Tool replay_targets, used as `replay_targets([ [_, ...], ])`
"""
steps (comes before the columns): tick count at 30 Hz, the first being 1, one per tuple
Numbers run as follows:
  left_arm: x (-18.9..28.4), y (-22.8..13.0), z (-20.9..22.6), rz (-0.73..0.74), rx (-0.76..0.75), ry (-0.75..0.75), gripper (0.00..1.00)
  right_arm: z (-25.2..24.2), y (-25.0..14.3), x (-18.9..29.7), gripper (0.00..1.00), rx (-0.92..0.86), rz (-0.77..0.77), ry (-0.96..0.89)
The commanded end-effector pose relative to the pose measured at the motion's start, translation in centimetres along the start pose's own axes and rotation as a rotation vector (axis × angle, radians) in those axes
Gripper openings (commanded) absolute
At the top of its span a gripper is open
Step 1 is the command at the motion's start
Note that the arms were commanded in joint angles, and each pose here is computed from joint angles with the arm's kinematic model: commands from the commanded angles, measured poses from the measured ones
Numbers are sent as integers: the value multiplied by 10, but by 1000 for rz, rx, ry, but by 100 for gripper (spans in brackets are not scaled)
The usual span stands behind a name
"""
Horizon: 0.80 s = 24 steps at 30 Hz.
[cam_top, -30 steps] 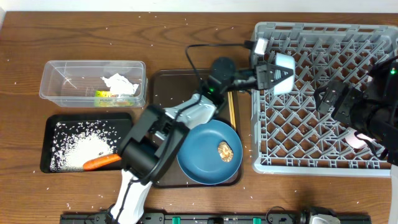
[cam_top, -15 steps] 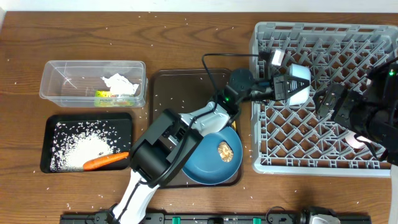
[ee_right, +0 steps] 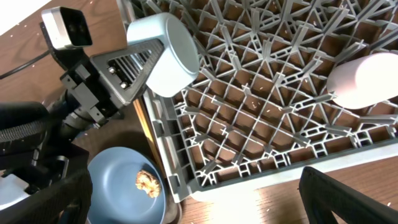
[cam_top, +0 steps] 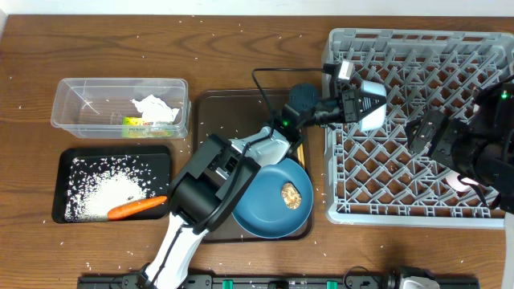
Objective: Sort waste into correct bins and load items into the dishwasher rack
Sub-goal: 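Lower the white bowl into the rack and open the left gripper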
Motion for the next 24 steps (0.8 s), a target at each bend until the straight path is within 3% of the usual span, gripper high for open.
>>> replay_targets([
  [1,-2,6,-10,9,-19,-30,34,-5,0,-1,99,-16,1,-20],
  [9,5,7,-7,48,-17,-23,55,-5,0,-1,99,-16,1,-20],
  [11,10,9,-6,65,-65,-26,66,-5,-1,-1,99,-17,4,-21],
  [21,40,34,7,92,-148,0,68,-5,-3,-1,99,-17,14,-23],
  [24,48,35,25,118,-132,59,72,-5,-4,-1,99,-18,17,-24],
])
Point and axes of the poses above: each gripper's point midway between its finger pads, its own x axis back along the fingers, its own z axis along the line the jaws close on, y = z × x, the point moved 1 cm from there along x, back along the fingers, and after that the axes turned 10 degrees about x, right-handed, at the moved point
